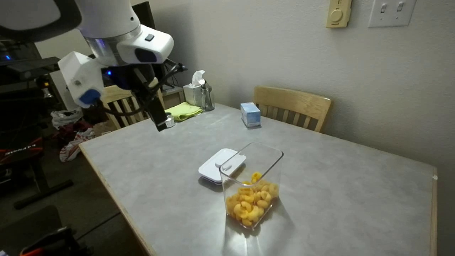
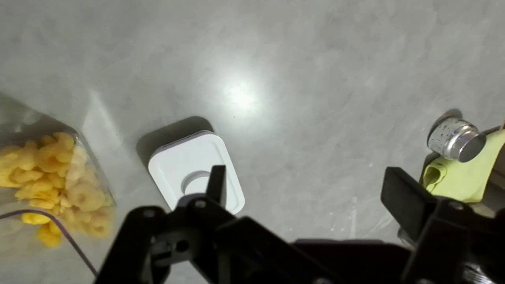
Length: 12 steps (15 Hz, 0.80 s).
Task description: Pick up the white lid from the table and put it on the container.
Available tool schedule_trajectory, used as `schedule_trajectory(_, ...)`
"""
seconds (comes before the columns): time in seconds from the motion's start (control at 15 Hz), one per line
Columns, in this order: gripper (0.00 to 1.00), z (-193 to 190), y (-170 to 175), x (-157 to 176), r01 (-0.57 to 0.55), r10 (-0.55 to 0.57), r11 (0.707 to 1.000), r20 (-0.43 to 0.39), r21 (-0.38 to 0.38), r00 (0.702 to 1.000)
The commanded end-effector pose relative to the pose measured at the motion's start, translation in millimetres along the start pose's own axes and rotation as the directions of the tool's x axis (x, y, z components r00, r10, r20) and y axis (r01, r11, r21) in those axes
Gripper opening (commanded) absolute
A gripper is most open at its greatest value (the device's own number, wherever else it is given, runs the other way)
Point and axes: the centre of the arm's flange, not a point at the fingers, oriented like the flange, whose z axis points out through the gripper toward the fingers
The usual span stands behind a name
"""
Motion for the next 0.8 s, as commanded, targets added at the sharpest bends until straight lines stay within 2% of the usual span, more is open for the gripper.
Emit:
schedule_trajectory(0.0,1.0,26,4,34,0.134,-0.135,0.991,0.067,0.028,0.989)
schedule_trajectory(0.13,1.0,35,4,51,0.178,-0.178,0.984,0.109,0.006,0.978)
schedule_trajectory(0.27,1.0,35,5,67,0.177,-0.174,0.984,0.104,-0.021,0.979)
schedule_trajectory(0.33,1.0,29,-1,38,0.157,-0.156,0.988,0.079,-0.004,0.985)
schedule_trajectory(0.47,1.0,34,1,52,0.162,-0.16,0.987,0.082,-0.017,0.984)
schedule_trajectory(0.73,1.0,42,4,58,0.162,-0.159,0.986,0.089,-0.03,0.983)
